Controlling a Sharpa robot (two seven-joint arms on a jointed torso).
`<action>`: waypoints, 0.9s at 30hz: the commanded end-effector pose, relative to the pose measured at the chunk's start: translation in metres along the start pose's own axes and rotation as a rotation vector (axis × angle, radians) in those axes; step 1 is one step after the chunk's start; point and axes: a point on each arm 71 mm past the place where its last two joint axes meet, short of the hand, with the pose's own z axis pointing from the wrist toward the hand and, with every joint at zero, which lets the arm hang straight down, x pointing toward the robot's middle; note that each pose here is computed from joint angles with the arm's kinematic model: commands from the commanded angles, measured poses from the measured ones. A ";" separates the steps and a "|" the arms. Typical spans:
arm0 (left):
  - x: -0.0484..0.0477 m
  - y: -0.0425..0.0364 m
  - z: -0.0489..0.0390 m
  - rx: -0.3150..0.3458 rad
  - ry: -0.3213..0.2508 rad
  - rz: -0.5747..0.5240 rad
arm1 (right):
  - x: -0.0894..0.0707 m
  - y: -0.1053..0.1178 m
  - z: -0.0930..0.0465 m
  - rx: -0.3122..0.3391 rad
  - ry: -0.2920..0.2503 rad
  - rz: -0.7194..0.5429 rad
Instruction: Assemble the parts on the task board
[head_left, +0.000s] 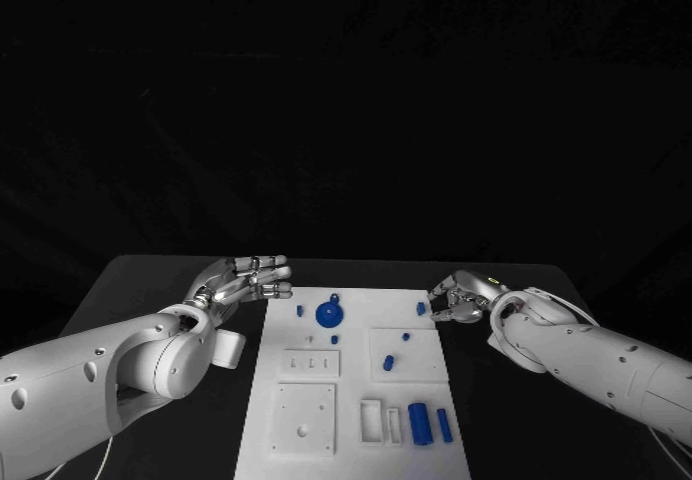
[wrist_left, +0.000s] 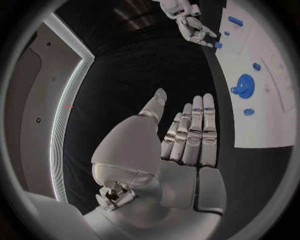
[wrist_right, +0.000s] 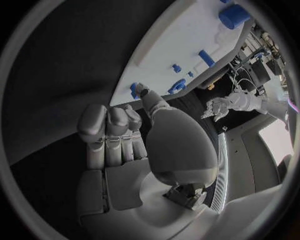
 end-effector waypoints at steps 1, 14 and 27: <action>0.0032 -0.0005 0.0007 0.006 0.025 -0.007 | 0.005 -0.002 0.000 -0.019 0.024 0.018; 0.0037 0.0003 0.0013 0.003 0.029 -0.008 | 0.019 -0.006 0.005 0.020 -0.013 0.070; 0.0025 0.0006 0.0016 0.000 0.026 -0.007 | 0.023 -0.007 0.010 0.053 -0.045 0.088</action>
